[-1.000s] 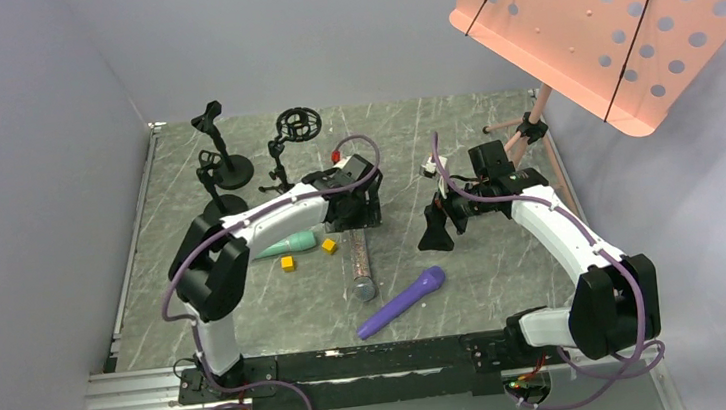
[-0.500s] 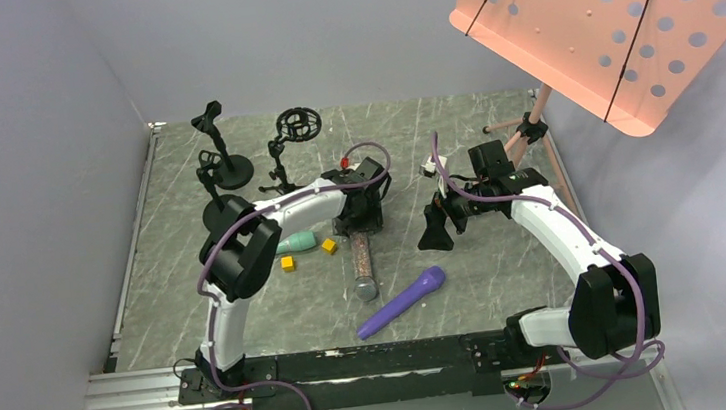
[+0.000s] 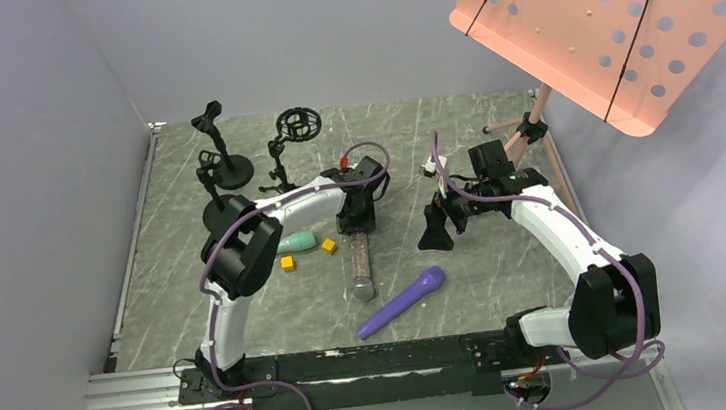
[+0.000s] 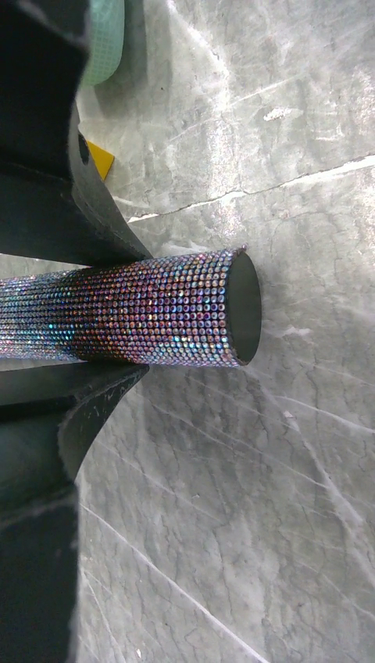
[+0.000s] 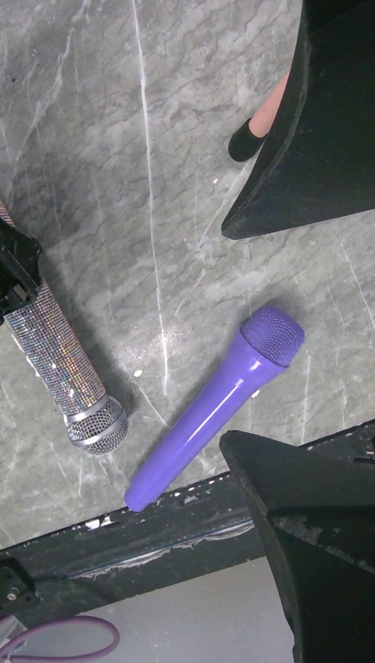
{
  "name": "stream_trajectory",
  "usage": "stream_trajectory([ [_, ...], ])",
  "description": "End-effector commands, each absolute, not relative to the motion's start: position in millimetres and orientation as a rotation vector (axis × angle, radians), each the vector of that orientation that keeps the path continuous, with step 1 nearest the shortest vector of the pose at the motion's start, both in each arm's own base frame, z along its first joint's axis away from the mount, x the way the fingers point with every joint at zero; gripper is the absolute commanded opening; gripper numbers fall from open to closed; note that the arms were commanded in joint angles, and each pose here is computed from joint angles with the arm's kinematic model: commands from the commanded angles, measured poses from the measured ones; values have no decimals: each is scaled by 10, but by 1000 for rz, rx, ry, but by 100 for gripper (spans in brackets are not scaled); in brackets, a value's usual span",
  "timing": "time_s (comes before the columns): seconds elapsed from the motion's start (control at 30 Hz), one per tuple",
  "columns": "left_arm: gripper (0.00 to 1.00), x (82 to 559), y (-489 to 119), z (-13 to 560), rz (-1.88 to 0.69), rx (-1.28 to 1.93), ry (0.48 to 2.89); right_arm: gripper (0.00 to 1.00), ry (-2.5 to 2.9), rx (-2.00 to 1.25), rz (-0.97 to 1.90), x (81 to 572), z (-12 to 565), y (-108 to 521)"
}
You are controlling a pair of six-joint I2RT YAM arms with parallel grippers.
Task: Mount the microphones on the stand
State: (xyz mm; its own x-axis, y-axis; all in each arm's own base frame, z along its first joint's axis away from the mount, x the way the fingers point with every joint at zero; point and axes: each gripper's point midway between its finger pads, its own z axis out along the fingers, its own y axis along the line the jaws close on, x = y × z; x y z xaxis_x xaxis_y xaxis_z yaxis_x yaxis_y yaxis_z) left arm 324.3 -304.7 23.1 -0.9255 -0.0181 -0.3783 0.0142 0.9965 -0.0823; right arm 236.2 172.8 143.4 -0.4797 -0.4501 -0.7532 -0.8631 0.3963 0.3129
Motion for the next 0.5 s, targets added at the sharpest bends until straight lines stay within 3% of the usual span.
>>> stream_trajectory([
  [0.0,41,3295,-3145,271,-159,19,2740,100,2042,-1128,939,2402,1526,1761],
  [0.23,6,3389,-3211,717,-294,37,2622,100,2022,-1135,956,2369,1557,1779],
  [0.33,0,3411,-3258,1075,-412,44,2521,100,2008,-1140,1006,2325,1563,1817],
  [0.47,0,3434,-3324,1609,-575,41,2376,100,1995,-1149,1106,2261,1578,1889],
])
